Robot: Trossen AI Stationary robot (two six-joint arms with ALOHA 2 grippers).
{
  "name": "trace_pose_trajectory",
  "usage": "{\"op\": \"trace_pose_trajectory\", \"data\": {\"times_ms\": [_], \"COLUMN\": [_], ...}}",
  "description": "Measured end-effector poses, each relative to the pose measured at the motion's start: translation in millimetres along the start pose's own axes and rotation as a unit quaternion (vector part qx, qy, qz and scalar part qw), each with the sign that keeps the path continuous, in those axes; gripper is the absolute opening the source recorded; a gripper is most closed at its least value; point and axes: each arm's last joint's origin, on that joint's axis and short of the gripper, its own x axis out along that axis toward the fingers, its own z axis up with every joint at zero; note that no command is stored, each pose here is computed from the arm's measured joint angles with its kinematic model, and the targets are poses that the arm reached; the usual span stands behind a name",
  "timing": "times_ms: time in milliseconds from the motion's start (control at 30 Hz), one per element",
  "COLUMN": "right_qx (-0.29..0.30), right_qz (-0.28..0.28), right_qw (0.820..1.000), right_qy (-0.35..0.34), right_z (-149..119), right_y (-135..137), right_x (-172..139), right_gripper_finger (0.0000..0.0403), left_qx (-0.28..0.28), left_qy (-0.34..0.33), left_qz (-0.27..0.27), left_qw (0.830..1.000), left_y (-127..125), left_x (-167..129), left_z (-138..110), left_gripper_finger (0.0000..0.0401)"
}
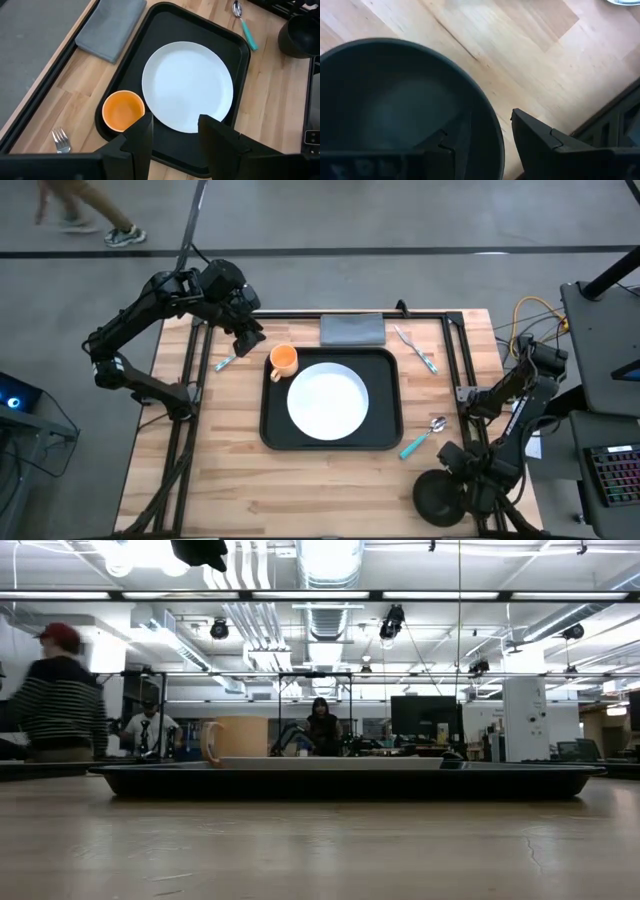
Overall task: Set up tray
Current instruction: Put the black bowl on top of the white plate on the black serving tray
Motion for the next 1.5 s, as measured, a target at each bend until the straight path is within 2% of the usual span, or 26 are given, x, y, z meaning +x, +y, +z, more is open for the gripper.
{"op": "trace_pose_trajectory", "data": {"times_ms": [100,267,533,667,767,867,967,1100,1200,1333,1500], "right_qx": [-0.001,-0.002,-0.006,-0.024,-0.032,-0.038,-0.071,-0.118,-0.145,-0.158,-0.155], "right_qz": [-0.002,-0.007,-0.007,0.016,0.021,0.007,-0.014,-0.005,0.022,0.053,0.031], "right_qw": [1.0,1.0,1.0,1.0,0.999,0.998,0.995,0.989,0.982,0.975,0.977], "right_qy": [-0.001,-0.002,-0.005,-0.004,-0.031,-0.056,-0.067,-0.089,-0.12,-0.147,-0.142], "right_z": [0,2,15,28,44,68,101,158,202,250,291], "right_y": [-1,-2,2,6,7,7,10,15,15,4,-11], "right_x": [1,3,-1,-17,-35,-51,-58,-64,-67,-66,-49], "right_gripper_finger": [0.0107,0.0021,0.0009,0.0009,0.0009,0.0009,0.0009,0.0008,0.0008,0.0008,0.0008], "left_qx": [0.0,0.0,-0.005,-0.012,-0.012,-0.012,-0.011,-0.008,-0.007,-0.007,-0.007], "left_qy": [0.0,0.0,0.0,0.0,0.0,-0.002,-0.006,-0.023,-0.033,-0.033,-0.033], "left_qz": [0.0,0.0,0.0,0.0,0.0,0.0,0.0,-0.001,-0.002,-0.002,-0.002], "left_qw": [1.0,1.0,1.0,1.0,1.0,1.0,1.0,1.0,0.999,0.999,0.999], "left_y": [0,0,0,0,0,0,0,0,0,0,0], "left_x": [0,0,0,0,0,0,0,0,0,0,0], "left_z": [0,0,0,0,0,0,1,4,6,7,7], "left_gripper_finger": [0.0137,0.0137,0.0137,0.0137,0.0137,0.0137,0.0137,0.0137,0.0137,0.0137,0.0137]}}
